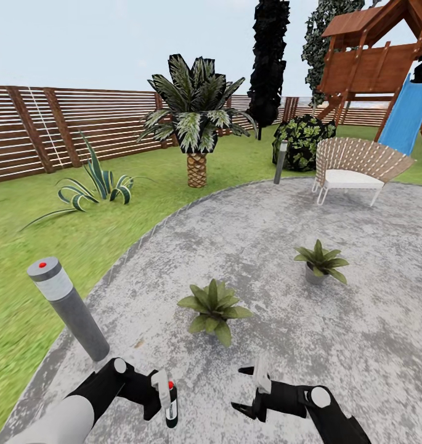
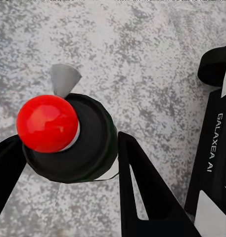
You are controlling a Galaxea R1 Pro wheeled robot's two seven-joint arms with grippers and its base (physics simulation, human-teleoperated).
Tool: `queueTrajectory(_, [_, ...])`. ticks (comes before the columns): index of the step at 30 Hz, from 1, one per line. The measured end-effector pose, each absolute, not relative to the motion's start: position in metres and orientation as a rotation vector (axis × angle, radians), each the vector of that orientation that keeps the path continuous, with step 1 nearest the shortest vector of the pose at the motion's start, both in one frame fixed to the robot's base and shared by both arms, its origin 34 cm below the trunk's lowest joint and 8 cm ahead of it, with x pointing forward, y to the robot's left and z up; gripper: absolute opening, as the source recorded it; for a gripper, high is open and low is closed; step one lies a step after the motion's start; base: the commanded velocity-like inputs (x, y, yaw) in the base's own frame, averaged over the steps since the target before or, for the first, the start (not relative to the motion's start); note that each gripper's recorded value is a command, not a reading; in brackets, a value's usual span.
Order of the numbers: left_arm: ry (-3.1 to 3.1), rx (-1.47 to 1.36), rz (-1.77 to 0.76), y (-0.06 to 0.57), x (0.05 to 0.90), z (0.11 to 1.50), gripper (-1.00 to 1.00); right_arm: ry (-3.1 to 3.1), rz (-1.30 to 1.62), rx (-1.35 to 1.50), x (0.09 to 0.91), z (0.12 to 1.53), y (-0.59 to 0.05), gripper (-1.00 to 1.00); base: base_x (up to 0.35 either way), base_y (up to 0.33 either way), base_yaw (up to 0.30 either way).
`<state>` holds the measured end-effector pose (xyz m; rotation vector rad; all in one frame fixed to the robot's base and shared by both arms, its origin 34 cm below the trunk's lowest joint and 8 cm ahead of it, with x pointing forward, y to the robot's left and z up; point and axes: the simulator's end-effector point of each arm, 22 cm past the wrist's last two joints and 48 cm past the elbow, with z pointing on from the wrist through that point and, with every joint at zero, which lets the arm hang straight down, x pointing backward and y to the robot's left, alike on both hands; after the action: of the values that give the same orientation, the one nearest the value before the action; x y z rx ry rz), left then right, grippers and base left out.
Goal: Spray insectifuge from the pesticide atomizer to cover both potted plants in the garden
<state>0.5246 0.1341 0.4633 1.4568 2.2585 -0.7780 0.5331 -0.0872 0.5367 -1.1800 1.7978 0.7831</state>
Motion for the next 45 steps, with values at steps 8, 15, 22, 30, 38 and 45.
queueTrajectory(8, [2.225,1.524,-0.799,0.117,0.517,0.464,-1.0,1.725,0.825,-1.319,0.516,0.541,-0.057,-1.0,0.0,0.0,0.0])
queueTrajectory(15, [2.198,1.596,-0.876,0.112,0.501,0.467,-1.0,1.722,0.826,-1.326,0.515,0.541,-0.056,-1.0,0.0,0.0,0.0])
queueTrajectory(22, [2.108,1.641,-0.984,0.078,0.487,0.478,-1.0,1.724,0.82,-1.329,0.516,0.54,-0.058,-1.0,0.0,0.0,0.0])
queueTrajectory(30, [2.058,1.651,-1.045,0.047,0.481,0.488,-1.0,1.725,0.818,-1.329,0.516,0.54,-0.06,-1.0,0.0,0.0,0.0])
queueTrajectory(38, [2.04,1.644,-1.049,0.034,0.482,0.491,-1.0,1.722,0.819,-1.323,0.517,0.541,-0.058,-1.0,0.0,0.0,0.0])
queueTrajectory(45, [2.032,1.64,-1.059,0.027,0.48,0.492,-1.0,1.704,0.812,-1.321,0.522,0.547,-0.055,-1.0,0.0,0.0,0.0])
